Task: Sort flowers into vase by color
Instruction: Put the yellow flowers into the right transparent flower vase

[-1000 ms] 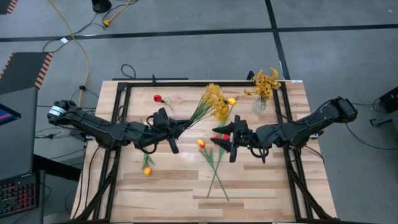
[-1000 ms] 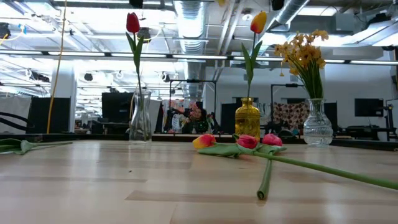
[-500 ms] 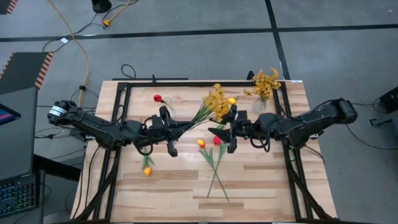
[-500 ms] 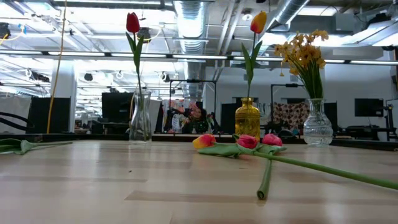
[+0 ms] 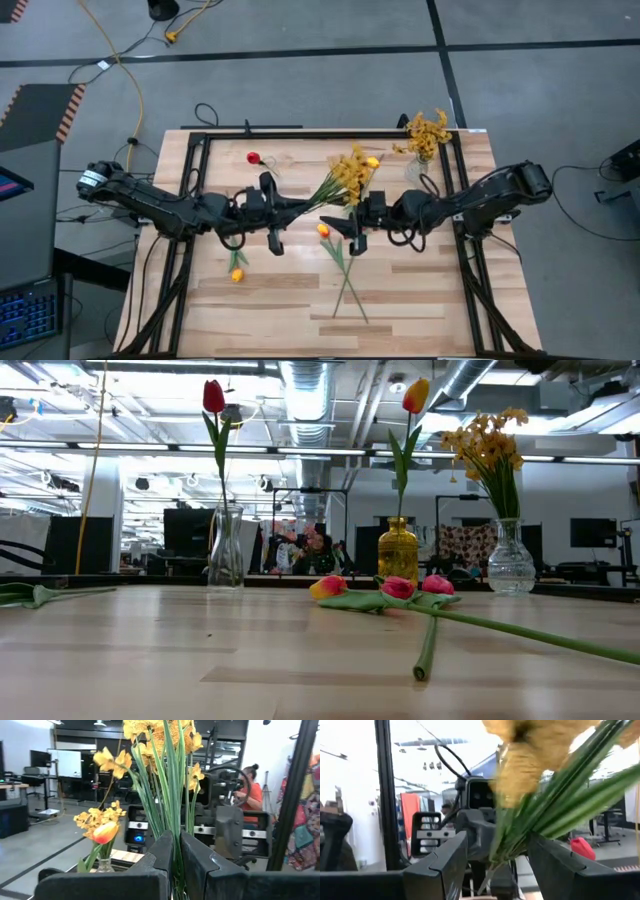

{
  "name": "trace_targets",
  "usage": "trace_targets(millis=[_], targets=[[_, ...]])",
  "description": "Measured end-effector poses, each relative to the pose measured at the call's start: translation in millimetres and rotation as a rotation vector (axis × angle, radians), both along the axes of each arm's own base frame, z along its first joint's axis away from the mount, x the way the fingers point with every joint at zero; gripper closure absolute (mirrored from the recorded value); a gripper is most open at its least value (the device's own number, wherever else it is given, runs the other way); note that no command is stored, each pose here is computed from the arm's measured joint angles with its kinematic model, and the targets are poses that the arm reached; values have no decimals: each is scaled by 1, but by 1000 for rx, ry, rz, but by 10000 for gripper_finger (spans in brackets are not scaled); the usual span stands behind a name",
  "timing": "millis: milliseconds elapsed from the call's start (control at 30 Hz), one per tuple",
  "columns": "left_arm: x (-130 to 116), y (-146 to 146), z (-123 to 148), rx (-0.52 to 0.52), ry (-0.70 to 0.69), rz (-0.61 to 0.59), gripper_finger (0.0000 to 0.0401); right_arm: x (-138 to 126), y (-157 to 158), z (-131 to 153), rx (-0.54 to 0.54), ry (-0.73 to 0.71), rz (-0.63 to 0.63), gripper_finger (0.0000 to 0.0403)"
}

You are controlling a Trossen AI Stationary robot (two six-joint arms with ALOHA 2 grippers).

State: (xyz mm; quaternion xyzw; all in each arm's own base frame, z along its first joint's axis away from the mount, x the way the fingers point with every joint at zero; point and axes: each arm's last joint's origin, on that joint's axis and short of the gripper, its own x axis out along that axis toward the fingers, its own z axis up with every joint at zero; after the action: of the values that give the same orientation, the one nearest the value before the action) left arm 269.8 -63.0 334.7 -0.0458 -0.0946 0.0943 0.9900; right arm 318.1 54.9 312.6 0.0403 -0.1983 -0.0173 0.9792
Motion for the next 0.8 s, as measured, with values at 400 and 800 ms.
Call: trace_targets(millis=[400, 800], targets=[[1, -1, -6, 15, 56, -20, 386, 17, -4, 8, 2, -47, -3, 173], [1, -1, -6, 10, 60, -18, 386, 23, -2, 4, -4, -14, 1, 258]])
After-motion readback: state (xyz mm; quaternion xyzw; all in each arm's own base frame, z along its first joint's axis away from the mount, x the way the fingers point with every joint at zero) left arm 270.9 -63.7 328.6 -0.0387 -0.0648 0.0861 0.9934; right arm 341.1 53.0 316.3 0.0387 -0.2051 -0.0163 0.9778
